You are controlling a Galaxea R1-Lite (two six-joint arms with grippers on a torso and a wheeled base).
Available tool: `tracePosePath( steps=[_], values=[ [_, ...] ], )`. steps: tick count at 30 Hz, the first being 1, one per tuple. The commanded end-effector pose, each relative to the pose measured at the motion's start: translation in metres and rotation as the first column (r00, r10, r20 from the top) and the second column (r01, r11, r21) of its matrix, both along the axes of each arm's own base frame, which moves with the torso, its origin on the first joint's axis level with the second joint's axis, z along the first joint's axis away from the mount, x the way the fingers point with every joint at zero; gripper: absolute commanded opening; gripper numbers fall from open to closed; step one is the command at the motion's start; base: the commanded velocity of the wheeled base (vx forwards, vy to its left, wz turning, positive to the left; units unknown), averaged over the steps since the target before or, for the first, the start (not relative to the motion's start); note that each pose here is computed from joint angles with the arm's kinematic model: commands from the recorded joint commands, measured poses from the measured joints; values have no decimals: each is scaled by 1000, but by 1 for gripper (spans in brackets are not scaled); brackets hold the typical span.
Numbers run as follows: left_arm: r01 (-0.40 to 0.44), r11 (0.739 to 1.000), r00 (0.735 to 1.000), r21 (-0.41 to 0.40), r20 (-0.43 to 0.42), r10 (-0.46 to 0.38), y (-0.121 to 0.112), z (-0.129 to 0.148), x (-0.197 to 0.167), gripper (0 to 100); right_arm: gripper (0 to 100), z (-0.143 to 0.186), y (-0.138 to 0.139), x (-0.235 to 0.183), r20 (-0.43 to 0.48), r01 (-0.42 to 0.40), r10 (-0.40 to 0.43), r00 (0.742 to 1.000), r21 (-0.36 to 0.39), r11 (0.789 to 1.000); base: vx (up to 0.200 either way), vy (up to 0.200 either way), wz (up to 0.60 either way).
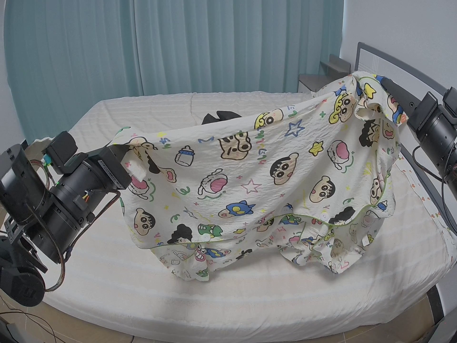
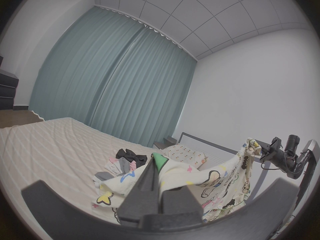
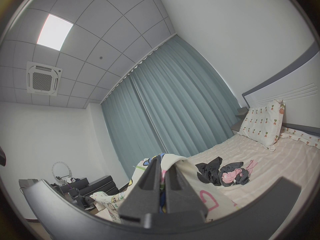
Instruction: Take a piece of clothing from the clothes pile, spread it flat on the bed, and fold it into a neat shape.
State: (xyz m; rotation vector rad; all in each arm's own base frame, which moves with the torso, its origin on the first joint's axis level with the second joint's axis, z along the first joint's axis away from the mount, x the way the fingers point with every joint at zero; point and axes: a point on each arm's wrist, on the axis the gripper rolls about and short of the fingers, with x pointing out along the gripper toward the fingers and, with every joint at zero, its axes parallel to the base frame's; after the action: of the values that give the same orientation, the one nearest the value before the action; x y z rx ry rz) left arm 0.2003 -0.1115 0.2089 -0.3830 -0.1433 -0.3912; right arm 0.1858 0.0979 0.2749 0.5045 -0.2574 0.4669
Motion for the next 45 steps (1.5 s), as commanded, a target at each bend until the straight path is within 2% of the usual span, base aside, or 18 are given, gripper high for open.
tracePosePath(
  steps=[1,20,35,41,45],
  values=[
    [24,1000,1000,-2,1,-24,-4,0,-4,0,0,3,-3,-3,11,4,-4,1000,7,1000,0,-200,0],
    [39,999,999,0,2,-39,-9,1,-2,0,0,1,-18,5,-5,77,-77,997,-8,997,0,-200,0],
    [42,999,999,7,-15,-42,-11,-4,0,0,0,1,-18,6,-6,82,-82,997,-9,997,0,-200,0],
    [47,999,999,6,-14,-47,-11,-4,-3,0,0,-2,-18,4,-10,72,-72,997,-15,997,0,0,0],
    [52,999,999,8,-18,-51,-11,-5,-5,0,0,-6,-20,-1,-14,44,-45,999,-27,999,-200,0,0]
  ],
)
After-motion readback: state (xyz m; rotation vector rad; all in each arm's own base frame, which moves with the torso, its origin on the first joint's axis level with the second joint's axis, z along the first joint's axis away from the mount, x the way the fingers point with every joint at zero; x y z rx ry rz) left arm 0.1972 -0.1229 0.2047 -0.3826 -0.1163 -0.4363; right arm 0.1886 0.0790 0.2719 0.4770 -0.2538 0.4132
